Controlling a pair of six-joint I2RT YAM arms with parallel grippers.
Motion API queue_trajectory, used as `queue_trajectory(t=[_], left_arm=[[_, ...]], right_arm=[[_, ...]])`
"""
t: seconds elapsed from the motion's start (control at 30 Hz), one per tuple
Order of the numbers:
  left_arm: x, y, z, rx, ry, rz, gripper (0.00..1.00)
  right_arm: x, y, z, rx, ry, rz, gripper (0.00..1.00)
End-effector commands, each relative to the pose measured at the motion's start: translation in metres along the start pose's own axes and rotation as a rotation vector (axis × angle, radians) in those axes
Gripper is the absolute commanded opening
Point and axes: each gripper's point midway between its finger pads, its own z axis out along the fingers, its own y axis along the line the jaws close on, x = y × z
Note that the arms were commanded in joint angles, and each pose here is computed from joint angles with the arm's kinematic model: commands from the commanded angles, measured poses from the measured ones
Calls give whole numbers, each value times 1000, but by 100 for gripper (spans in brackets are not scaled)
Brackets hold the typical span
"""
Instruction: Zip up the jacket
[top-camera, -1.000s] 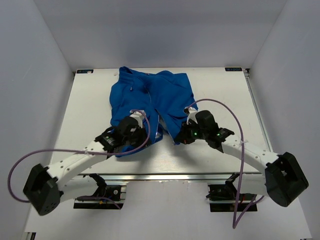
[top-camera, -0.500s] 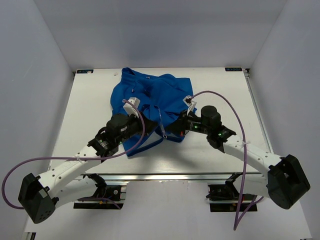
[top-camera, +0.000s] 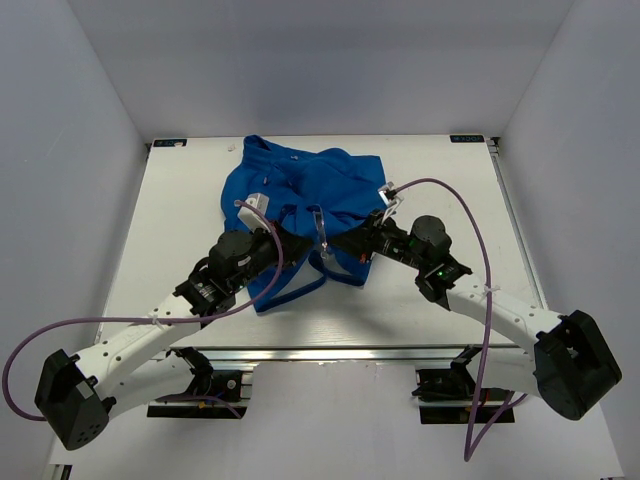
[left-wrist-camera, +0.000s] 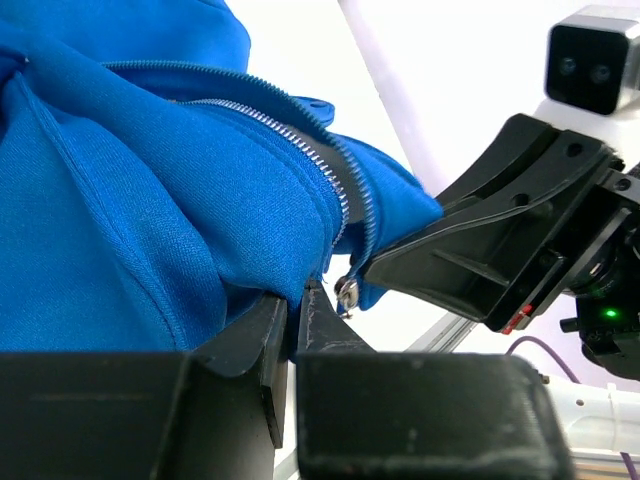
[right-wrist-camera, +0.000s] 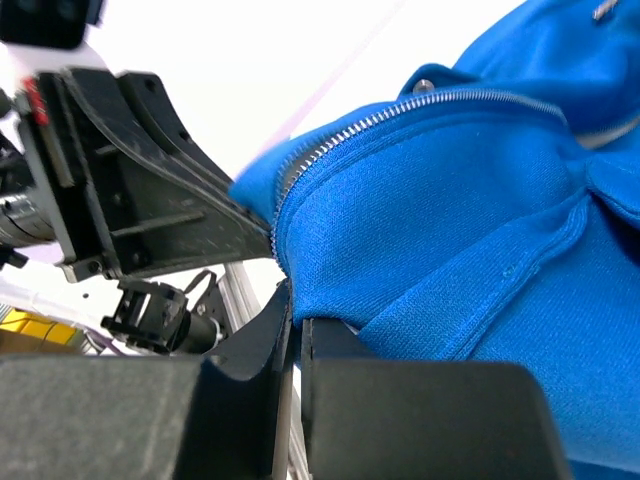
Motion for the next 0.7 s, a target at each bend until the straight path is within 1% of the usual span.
queue_trajectory(t=[0.0, 0.2, 0.67], left_arm=[[-22, -19, -4, 43, -58, -26, 0], [-24, -25, -4, 68, -64, -33, 0], [-31, -31, -8, 98, -89, -36, 0]], right_arm=[[-35, 21, 3, -73, -126, -72, 0], [-41, 24, 8, -91, -146, -78, 0], [-40, 22, 7, -81, -140, -71, 0]])
